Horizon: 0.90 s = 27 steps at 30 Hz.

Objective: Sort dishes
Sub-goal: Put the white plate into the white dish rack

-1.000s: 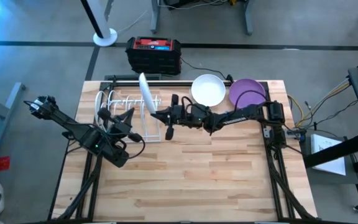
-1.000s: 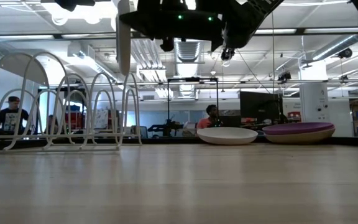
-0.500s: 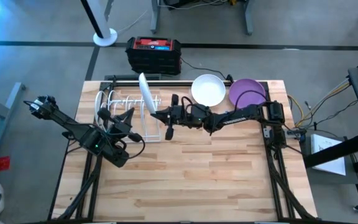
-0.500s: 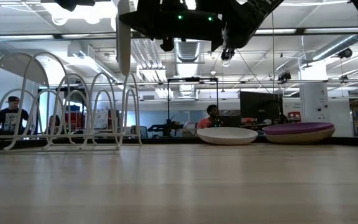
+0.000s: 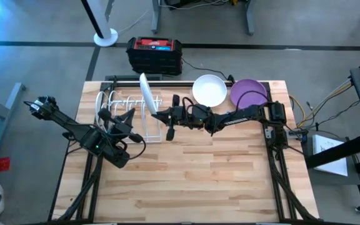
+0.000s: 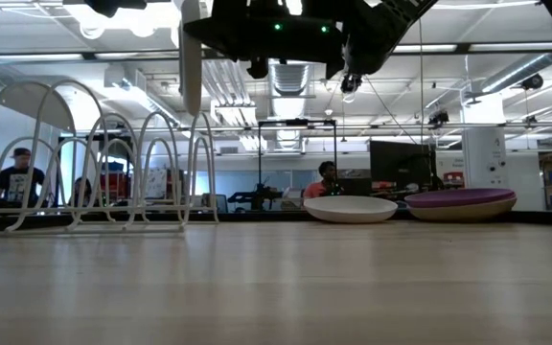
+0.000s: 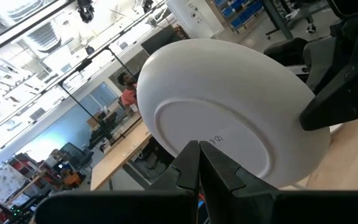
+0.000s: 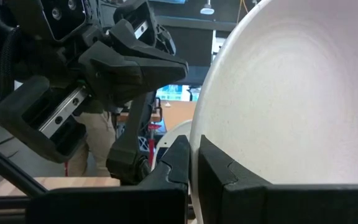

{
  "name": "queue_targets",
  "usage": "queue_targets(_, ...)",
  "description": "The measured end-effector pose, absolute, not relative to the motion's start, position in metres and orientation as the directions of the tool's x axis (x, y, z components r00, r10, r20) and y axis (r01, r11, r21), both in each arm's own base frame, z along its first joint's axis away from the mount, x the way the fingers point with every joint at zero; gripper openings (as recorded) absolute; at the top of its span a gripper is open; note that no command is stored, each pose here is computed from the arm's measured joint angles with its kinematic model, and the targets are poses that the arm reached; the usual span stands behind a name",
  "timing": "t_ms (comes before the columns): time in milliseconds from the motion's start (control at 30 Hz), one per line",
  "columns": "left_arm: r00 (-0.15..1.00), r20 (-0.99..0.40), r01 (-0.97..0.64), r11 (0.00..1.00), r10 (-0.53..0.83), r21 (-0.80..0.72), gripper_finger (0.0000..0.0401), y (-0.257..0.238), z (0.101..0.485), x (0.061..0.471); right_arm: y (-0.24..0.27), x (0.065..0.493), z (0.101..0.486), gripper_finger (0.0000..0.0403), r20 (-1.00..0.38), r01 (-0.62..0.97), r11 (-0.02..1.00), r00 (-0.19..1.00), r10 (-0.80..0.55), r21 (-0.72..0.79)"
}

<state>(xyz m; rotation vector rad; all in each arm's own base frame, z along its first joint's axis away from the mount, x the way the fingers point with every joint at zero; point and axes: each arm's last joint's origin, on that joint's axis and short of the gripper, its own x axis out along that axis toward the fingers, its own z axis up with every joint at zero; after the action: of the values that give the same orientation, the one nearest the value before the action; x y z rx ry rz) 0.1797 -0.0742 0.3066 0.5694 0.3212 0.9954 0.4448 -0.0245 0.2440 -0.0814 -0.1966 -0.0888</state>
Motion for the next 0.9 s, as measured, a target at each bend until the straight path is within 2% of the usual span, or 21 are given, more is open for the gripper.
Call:
queue_targets(333, 0.515, 0.001, -0.695, 0.417, 0.857, 0.585, 0.0, -0.074, 0.307, 0.18, -0.023, 0.457, 0.223, 0.0, 0.227, 0.091, 0.994, 0.971, -0.077, -0.053)
queue_targets(533, 0.514, 0.001, -0.698, 0.417, 0.858, 0.582, 0.0, -0.074, 0.307, 0.179, -0.025, 0.467, 0.207, 0.0, 0.21, 0.162, 0.986, 0.966, -0.15, -0.037)
queue_targets(900, 0.513, 0.001, -0.7, 0.417, 0.859, 0.579, 0.0, -0.073, 0.308, 0.179, -0.025, 0.475, 0.183, 0.0, 0.162, 0.202, 0.979, 0.966, -0.203, 0.024)
